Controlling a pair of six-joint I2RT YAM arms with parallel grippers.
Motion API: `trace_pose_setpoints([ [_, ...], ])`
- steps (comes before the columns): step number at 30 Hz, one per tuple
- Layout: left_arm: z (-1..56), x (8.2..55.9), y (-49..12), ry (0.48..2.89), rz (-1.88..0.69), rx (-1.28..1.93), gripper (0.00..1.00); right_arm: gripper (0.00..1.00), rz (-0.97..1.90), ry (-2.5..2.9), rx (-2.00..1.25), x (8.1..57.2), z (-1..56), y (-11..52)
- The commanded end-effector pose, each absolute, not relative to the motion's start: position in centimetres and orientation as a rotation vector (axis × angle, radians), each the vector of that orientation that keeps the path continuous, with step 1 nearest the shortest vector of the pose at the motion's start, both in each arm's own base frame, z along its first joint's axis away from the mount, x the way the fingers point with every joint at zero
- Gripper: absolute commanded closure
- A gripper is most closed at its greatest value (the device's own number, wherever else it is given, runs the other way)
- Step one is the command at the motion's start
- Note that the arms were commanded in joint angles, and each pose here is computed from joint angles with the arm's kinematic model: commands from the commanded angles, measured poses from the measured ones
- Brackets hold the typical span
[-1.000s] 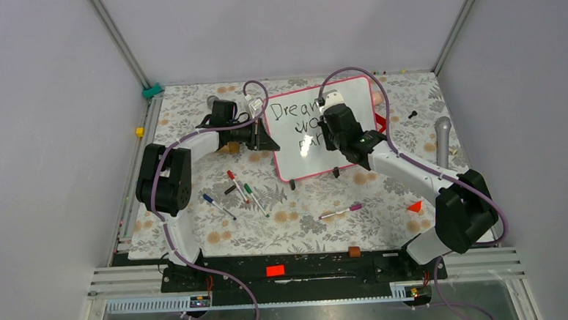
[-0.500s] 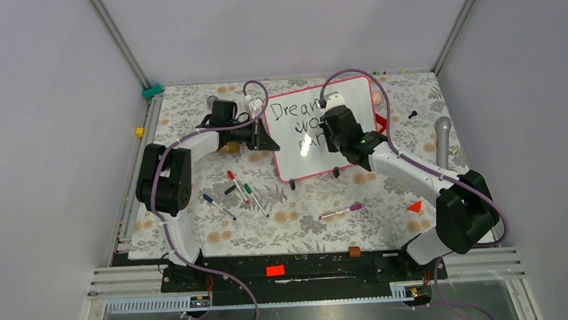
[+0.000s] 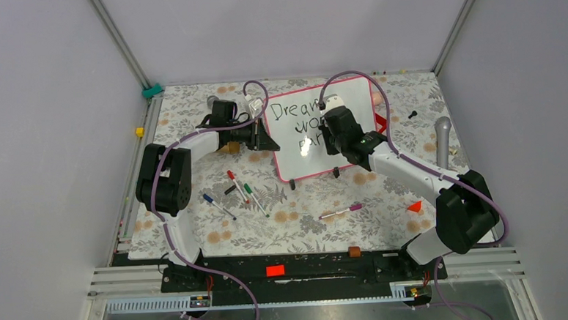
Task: Write a sentence on the whiteboard
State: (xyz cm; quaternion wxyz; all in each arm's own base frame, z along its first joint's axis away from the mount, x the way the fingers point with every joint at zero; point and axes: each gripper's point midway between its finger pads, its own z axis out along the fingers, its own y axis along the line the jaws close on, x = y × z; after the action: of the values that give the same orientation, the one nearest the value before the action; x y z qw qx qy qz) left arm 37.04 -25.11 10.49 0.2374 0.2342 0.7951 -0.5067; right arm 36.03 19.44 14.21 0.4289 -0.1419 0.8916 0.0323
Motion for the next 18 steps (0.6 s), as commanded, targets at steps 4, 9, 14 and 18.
trace_pose_setpoints([
  [4,0.7,33.9,-23.0,2.559,-1.116,0.586,1.00,1.00,0.178,2.219,-0.345,36.1,14.5,20.8],
  [9,0.7,33.8,-23.0,2.557,-1.118,0.588,1.00,1.00,0.212,2.158,-0.329,36.1,16.8,20.8],
  [14,0.7,33.8,-23.1,2.557,-1.119,0.589,1.00,1.00,0.190,2.106,-0.298,35.9,18.6,19.7],
  [18,0.7,33.8,-23.1,2.556,-1.120,0.589,1.00,1.00,0.171,2.093,-0.267,36.3,19.2,18.9],
])
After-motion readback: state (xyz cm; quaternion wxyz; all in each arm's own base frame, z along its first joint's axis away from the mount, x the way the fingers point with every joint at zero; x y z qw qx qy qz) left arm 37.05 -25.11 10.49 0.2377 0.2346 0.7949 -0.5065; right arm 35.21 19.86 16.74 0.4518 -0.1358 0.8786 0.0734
